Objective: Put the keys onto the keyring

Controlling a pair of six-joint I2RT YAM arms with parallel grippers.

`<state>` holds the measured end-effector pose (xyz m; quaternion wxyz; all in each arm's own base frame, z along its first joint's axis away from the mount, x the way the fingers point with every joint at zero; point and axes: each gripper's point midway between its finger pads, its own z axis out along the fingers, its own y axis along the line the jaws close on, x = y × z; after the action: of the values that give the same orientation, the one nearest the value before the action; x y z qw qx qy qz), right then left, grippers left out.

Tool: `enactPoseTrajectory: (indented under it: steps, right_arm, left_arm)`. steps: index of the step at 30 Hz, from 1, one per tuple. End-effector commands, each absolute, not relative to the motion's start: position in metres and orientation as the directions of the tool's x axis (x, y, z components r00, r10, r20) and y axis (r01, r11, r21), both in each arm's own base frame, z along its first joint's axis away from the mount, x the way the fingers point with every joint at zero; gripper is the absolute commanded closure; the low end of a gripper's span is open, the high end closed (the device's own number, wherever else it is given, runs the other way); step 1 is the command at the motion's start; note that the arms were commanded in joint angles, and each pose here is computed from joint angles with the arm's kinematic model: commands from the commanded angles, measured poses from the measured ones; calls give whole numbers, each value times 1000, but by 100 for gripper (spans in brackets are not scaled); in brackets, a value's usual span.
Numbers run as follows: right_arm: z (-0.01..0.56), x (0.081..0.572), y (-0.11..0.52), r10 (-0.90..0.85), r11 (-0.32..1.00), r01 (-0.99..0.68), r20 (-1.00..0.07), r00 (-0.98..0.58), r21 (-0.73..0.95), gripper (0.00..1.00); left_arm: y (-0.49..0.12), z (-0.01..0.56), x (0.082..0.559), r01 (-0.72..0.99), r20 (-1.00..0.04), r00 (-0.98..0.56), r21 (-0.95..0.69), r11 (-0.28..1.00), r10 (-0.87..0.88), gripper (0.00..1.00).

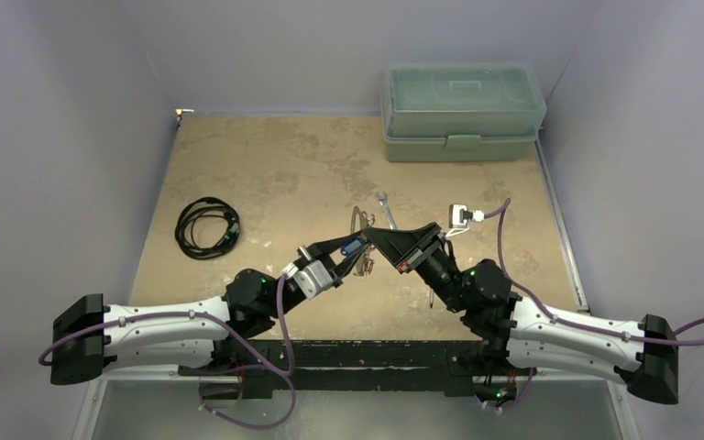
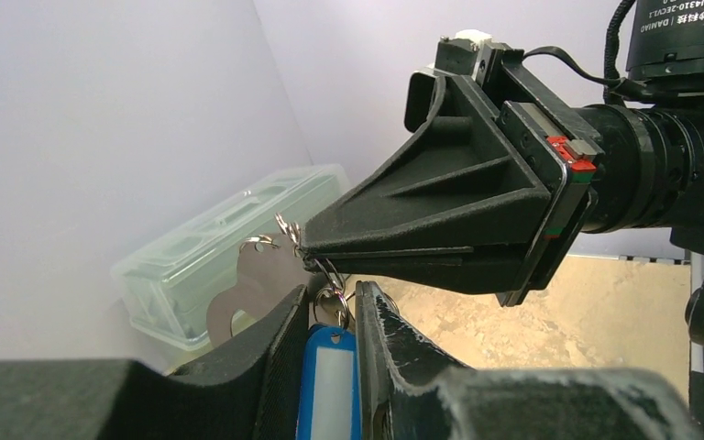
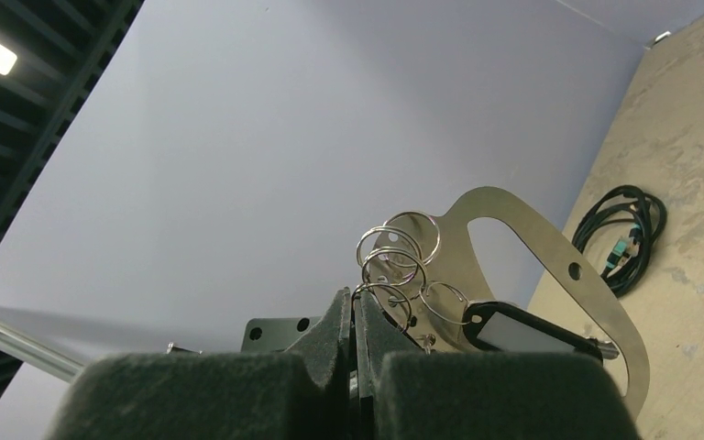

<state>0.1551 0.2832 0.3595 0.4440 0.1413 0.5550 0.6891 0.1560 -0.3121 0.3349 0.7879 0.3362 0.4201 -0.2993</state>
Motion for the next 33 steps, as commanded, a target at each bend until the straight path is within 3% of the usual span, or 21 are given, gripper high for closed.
enactPoseTrajectory:
  steps: [1, 6, 13, 23, 27, 30, 33]
  right_arm:
    - [380, 149, 279, 775, -80, -477, -247, -582, 875, 100]
    - [377, 148, 279, 774, -85, -472, -240, -586, 877, 100]
    - [378, 148, 277, 776, -89, -473, -237, -585, 876, 100]
    - [374, 149, 271, 788, -83, -473, -233, -570, 877, 99]
    - [372, 150, 265, 797, -64, -483, -246, -552, 873, 77]
    - [370, 149, 261, 796, -8, -513, -305, -523, 858, 69]
    - [381, 133, 260, 739, 107, -679, -515, -434, 726, 60]
  left_arm:
    - [-300, 365, 162, 706, -828, 508, 241, 666, -239, 77]
    - [-294, 367, 170, 670, -826, 516, 222, 709, -228, 80]
    - [-295, 361, 175, 651, -835, 516, 240, 721, -188, 100]
    - [-294, 356, 173, 655, -849, 514, 297, 695, -121, 100]
    - [-290, 357, 171, 659, -857, 504, 302, 689, -107, 100]
    - [-290, 360, 169, 674, -865, 491, 304, 674, -101, 100]
    - [-292, 361, 167, 694, -879, 471, 312, 649, -80, 100]
